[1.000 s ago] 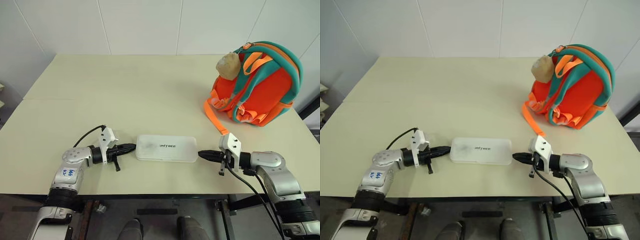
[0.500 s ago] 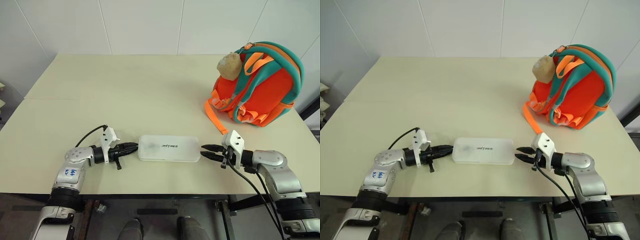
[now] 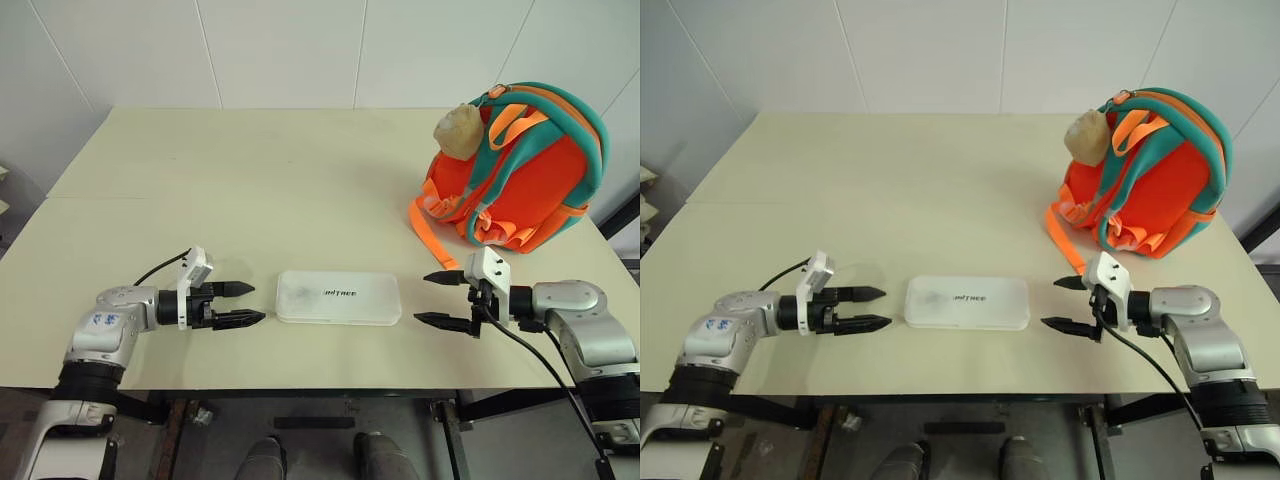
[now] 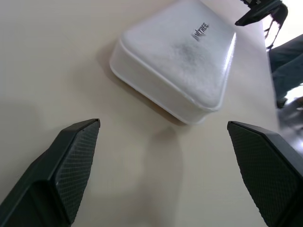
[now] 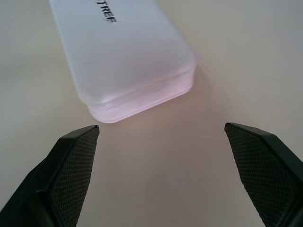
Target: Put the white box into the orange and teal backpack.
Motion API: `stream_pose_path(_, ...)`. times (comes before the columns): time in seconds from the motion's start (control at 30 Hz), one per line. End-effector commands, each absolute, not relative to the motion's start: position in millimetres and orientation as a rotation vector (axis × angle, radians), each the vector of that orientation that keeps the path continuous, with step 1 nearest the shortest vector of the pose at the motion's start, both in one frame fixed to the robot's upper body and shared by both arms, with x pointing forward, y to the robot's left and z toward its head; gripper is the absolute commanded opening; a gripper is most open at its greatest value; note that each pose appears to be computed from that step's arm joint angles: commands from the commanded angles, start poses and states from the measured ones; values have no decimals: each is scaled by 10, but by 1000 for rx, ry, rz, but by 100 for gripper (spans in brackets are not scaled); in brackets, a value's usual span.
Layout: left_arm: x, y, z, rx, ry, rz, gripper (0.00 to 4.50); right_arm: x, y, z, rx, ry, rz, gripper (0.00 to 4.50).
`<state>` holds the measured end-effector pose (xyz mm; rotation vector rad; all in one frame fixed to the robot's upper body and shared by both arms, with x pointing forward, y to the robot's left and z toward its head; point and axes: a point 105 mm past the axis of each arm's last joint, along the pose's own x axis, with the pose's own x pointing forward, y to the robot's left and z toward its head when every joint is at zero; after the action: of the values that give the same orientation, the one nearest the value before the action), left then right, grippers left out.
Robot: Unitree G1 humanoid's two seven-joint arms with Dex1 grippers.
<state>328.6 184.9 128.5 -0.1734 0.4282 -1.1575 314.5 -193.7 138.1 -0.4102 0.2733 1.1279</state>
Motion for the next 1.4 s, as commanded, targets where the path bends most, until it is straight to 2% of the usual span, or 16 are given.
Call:
stream_pose_path(0.03, 3369, 1800, 1340, -389, 505, -1120, 449, 3071, -1827, 1425, -425, 298, 1207, 450)
stream_pose_path(0.1, 3317, 1755, 1237, -460, 657, -1100, 449, 3031, -1798, 1384, -417, 335, 1235, 450)
stream_pose_path(0.2, 3226, 1625, 1128, -474, 796, -1122, 449, 3076, -1751, 1342, -430, 338, 1238, 450)
stream_pose_path(0.7, 3262, 1388, 1089, -632, 929, -1069, 449, 3155, -1551, 1301, -407, 298, 1271, 450)
stream_pose_path(0.83, 3378, 1341, 1191, -653, 918, -1064, 449, 3151, -1448, 1296, -410, 279, 1301, 450)
stream_pose_path(1.17, 3320, 1060, 1155, -714, 976, -1149, 449, 3136, -1361, 1301, -413, 248, 1312, 450)
stream_pose_path(1.37, 3301, 1037, 1133, -720, 993, -1164, 449, 3136, -1435, 1257, -432, 253, 1285, 450)
stream_pose_path(1.4, 3301, 1038, 1128, -718, 993, -1166, 431, 3134, -1442, 1259, -431, 251, 1281, 450)
